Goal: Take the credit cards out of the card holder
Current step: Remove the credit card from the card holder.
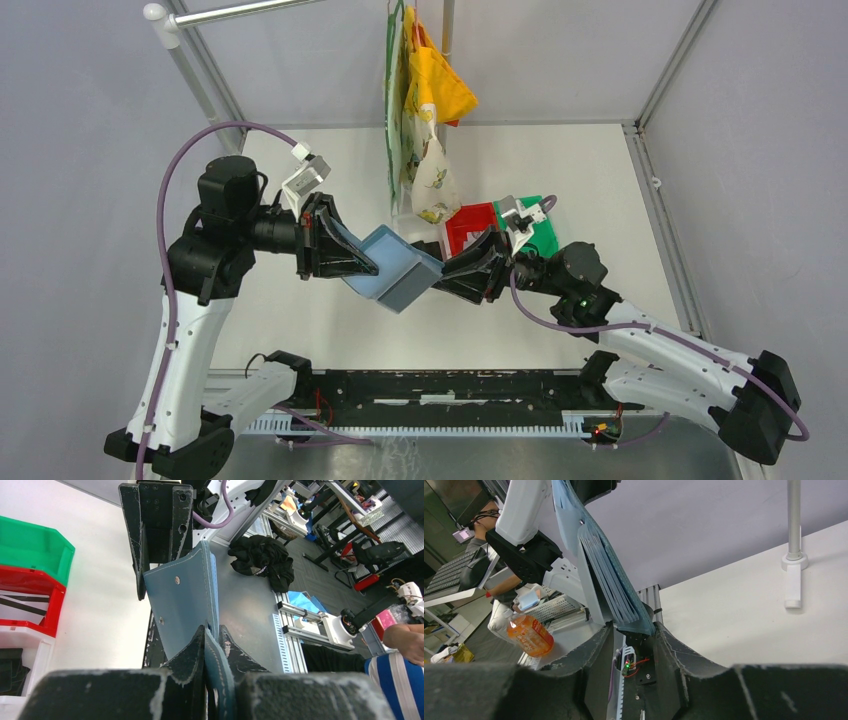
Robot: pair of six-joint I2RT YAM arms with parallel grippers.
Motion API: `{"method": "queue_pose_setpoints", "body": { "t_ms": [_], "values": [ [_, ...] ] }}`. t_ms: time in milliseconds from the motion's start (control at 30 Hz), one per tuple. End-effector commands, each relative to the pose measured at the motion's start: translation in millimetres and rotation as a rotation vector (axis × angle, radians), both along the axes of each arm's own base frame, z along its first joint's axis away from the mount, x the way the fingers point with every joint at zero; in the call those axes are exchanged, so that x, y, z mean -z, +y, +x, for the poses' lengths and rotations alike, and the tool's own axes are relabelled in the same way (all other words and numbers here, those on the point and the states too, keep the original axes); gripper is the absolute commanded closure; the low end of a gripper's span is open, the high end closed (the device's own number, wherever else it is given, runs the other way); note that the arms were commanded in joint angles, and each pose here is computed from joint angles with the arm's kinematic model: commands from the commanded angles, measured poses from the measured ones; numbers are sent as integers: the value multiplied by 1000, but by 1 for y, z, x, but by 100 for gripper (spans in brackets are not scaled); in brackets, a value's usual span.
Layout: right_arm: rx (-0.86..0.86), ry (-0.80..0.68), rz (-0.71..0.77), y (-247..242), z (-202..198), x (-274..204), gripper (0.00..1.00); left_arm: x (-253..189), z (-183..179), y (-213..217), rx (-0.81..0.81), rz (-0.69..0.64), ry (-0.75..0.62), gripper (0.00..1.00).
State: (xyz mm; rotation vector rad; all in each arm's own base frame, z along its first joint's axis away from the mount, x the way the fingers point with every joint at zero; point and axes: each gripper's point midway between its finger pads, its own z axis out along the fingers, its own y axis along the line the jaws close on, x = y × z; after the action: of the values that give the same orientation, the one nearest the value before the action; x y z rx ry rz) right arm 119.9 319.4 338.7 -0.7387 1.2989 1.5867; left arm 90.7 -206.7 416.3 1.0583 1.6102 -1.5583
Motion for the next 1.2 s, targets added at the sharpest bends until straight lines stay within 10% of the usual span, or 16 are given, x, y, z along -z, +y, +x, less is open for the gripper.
{"method": "queue_pose_setpoints", "body": {
  "t_ms": [0, 1167],
  "values": [
    [-32, -58, 87, -1, -11, -31, 58, -19, -12, 2, 37, -37, -48, 98],
    [-158, -140, 75, 30, -28, -67, 24, -3, 0, 1, -22, -12, -56, 98]
  ]
}}
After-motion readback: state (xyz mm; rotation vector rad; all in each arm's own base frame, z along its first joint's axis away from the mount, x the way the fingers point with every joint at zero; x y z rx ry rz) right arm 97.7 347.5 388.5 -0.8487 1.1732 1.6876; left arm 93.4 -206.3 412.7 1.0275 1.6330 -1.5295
